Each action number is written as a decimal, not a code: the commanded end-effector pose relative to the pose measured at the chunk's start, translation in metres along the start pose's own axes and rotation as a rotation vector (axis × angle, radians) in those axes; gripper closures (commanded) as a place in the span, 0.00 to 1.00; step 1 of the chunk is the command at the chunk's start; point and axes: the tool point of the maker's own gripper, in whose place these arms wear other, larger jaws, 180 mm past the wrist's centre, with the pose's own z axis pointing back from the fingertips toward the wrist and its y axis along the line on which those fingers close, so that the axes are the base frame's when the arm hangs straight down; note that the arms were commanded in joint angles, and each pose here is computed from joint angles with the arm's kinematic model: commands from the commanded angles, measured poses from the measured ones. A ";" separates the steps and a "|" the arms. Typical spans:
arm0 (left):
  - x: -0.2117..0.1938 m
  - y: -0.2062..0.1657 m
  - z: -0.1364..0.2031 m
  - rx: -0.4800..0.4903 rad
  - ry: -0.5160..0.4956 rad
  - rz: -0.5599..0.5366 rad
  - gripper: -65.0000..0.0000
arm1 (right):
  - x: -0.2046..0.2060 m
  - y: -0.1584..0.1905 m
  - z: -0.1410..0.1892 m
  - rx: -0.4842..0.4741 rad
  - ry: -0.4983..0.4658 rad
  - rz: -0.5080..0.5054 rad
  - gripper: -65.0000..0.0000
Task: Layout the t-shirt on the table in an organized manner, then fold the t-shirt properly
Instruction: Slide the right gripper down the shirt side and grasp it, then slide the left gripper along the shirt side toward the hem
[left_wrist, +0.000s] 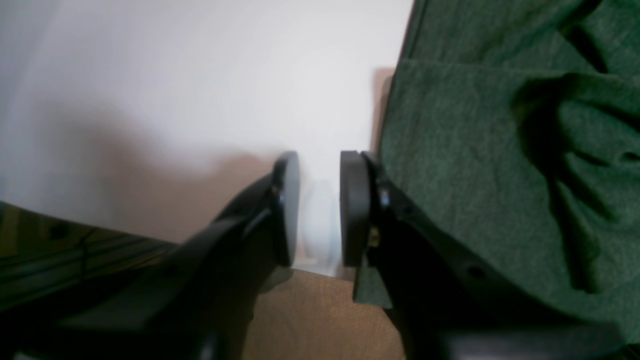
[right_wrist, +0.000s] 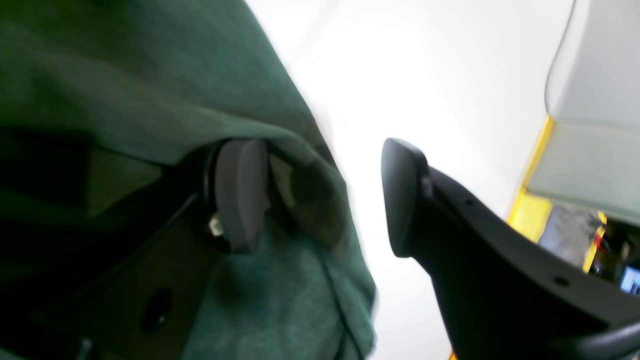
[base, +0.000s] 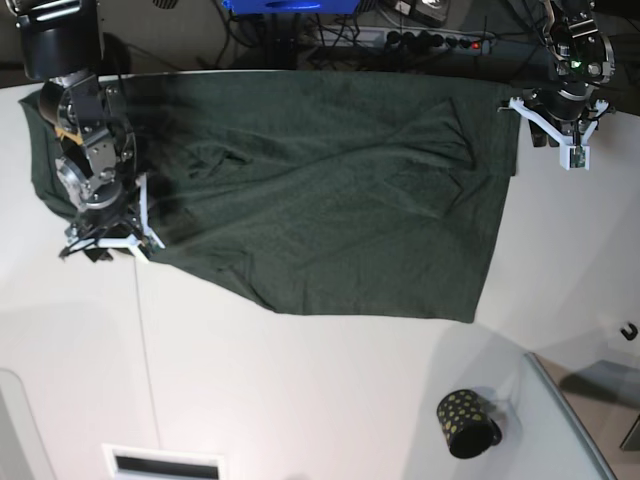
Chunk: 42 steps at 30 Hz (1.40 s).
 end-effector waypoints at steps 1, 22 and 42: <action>0.010 0.007 0.003 0.015 -0.034 -0.012 0.78 | 0.006 -0.011 -0.001 -0.025 -0.019 -0.001 0.52; 0.018 0.007 0.001 0.020 -0.048 -0.014 0.78 | -0.001 -0.019 -0.001 -0.040 -0.004 -0.006 0.99; 0.129 0.000 -0.055 -0.013 -0.148 0.104 0.74 | 0.006 -0.037 0.005 -0.088 -0.028 -0.034 0.99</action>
